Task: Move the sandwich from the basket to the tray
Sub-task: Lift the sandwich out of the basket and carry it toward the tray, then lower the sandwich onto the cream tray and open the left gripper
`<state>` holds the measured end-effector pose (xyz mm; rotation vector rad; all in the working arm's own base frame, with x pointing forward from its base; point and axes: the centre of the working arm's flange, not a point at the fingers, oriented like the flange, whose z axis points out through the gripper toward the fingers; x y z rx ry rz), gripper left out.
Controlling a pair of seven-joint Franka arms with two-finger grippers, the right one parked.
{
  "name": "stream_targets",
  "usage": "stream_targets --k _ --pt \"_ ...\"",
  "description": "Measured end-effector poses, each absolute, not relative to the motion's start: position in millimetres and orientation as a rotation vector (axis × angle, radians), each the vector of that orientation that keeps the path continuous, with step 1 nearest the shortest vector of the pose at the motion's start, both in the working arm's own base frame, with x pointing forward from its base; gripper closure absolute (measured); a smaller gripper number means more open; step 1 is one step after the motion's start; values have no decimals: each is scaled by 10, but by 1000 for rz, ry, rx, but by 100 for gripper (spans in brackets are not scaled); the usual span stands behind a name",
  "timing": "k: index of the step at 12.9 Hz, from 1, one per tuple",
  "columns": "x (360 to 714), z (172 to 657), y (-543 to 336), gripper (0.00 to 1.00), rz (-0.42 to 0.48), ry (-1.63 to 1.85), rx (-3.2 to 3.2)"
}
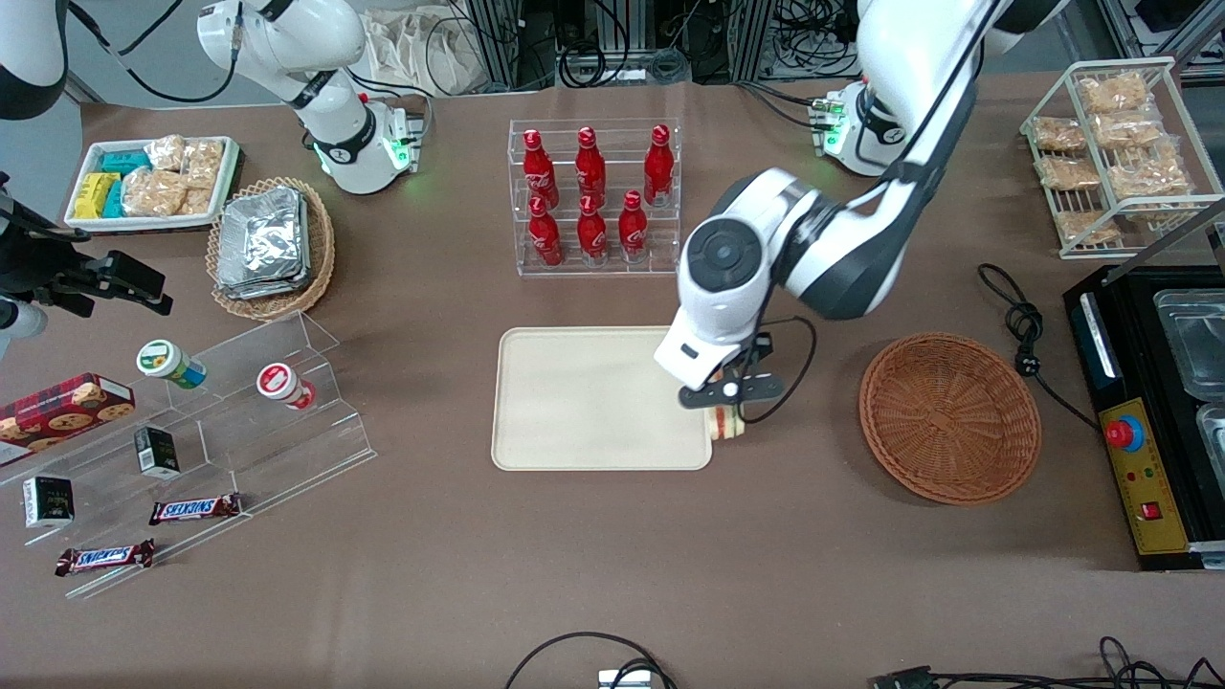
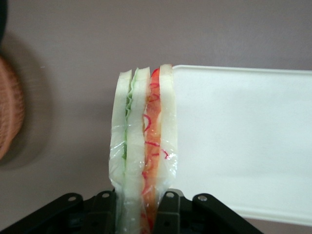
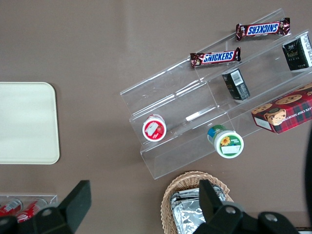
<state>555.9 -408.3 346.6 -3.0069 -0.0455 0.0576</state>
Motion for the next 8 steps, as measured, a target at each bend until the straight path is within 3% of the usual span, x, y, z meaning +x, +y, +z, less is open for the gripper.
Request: stream_targets --k 4,8 --pt "5411 2731 -4337 80 57 50 -3031" --pt "5261 2478 -4374 80 37 123 -3010"
